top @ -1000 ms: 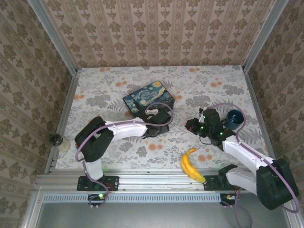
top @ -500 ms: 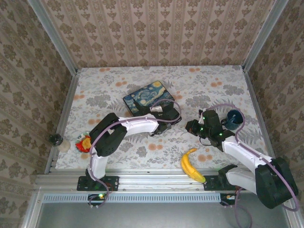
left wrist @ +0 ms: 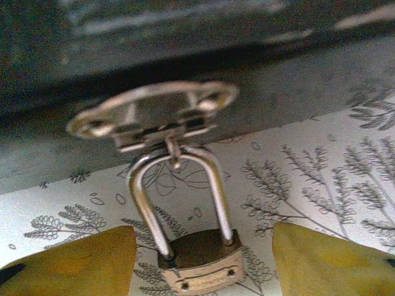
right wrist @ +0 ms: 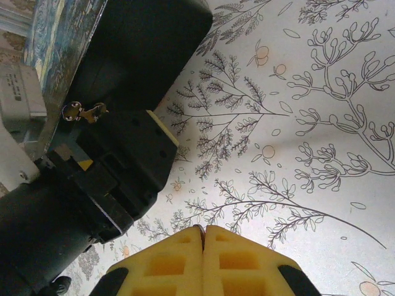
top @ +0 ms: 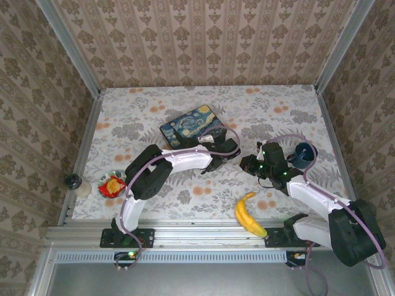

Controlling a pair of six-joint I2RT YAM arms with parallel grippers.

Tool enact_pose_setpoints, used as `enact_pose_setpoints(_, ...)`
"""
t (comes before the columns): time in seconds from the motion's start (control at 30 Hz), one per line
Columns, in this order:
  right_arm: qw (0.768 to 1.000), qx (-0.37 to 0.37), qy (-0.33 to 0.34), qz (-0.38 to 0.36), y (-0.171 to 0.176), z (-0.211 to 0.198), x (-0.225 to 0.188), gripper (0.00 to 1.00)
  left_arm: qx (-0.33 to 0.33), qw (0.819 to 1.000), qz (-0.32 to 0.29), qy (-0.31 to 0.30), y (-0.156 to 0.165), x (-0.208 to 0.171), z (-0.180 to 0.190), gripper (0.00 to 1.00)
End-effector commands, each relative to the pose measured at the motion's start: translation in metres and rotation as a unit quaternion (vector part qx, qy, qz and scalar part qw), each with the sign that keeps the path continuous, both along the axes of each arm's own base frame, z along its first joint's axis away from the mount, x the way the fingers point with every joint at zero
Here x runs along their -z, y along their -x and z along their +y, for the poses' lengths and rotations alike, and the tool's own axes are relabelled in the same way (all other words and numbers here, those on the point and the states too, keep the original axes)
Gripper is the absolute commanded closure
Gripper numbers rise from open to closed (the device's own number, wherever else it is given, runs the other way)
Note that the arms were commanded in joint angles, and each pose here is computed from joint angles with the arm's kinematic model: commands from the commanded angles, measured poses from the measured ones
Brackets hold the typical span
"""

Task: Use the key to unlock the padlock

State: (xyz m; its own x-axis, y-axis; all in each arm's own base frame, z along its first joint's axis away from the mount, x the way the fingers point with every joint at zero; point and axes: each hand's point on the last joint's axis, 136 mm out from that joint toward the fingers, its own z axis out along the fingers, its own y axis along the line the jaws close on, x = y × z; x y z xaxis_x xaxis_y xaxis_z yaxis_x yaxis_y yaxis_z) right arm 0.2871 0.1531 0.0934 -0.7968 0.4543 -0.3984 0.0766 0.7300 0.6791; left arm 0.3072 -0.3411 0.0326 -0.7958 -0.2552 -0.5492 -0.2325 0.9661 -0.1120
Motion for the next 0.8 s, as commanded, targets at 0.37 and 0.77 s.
enact_pose_setpoints(0.37, 1.0, -0.012, -0.005, -0.002, -0.002, 0.006, 0.004, 1.0, -0.031, 0.999, 0.015, -0.035, -0.004, 0.015, 0.02, 0.49)
enact_pose_setpoints(0.77, 1.0, -0.016, -0.009, 0.001, -0.008, 0.01, 0.005, 1.0, -0.02, 0.999, 0.024, -0.025, -0.005, 0.021, 0.016, 0.63)
